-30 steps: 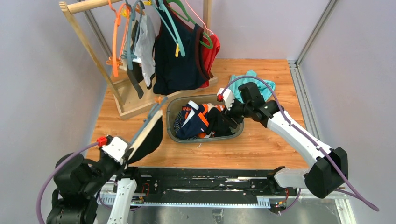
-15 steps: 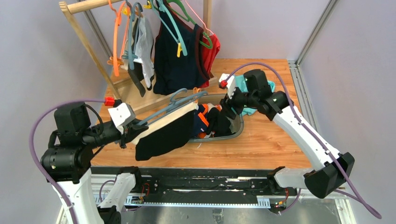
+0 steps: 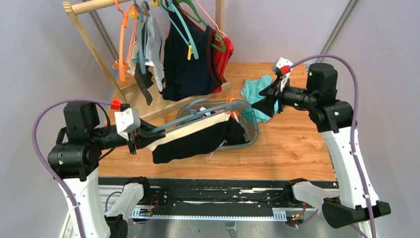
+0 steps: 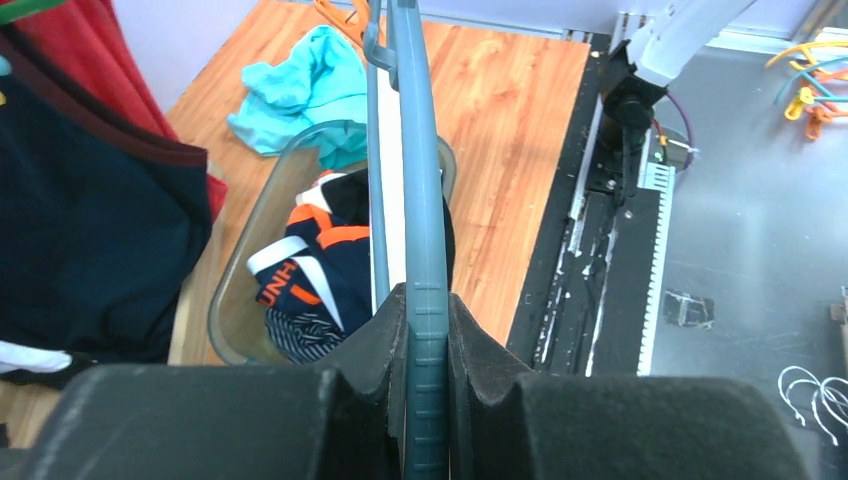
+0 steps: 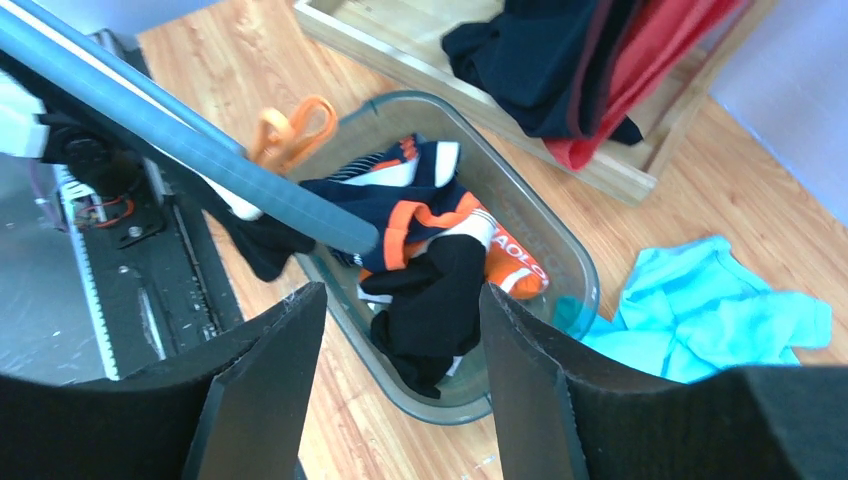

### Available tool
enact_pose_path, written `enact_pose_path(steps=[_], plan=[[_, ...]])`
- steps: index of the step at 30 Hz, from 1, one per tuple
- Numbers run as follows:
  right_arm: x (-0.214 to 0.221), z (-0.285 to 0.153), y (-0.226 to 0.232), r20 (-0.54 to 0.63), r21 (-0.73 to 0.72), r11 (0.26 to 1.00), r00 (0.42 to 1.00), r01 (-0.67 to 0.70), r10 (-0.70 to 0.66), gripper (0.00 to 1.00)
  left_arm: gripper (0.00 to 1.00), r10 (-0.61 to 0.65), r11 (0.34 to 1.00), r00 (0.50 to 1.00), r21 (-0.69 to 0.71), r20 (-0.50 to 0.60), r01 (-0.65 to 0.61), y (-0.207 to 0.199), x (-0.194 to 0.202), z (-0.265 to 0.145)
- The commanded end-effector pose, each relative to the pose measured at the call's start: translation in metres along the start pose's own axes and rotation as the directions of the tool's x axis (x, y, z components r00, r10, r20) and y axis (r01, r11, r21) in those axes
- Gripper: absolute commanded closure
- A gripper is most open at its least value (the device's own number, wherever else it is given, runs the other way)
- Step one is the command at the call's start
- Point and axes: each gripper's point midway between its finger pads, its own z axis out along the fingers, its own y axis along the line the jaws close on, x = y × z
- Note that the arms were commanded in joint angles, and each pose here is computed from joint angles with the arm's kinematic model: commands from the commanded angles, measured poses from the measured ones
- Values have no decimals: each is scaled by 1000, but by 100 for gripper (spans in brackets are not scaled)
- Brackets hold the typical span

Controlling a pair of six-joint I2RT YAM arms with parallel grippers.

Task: Remove the underwear clipped to the hanger
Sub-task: Remove the underwear from the hanger.

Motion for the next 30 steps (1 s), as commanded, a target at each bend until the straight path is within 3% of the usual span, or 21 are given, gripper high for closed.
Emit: enact_pose_path(steps=[1,10,17,30], plan=[[-8,-16,33,21,-123,992,999,-26,29,41,100,59,995,995,74,83,-65,-23,-3,2],[-3,-8,69,19,-393,907,985,-152,173,40,100,91,990,993,99,76,-98,-35,33,8],[12,12,66,-23,-466,837,949,-288,314,41,100,63,986,995,148,83,-75,-34,38,13],[34,33,67,-79,-547,767,932,-337,353,41,100,23,980,998,195,61,-35,-20,52,23]])
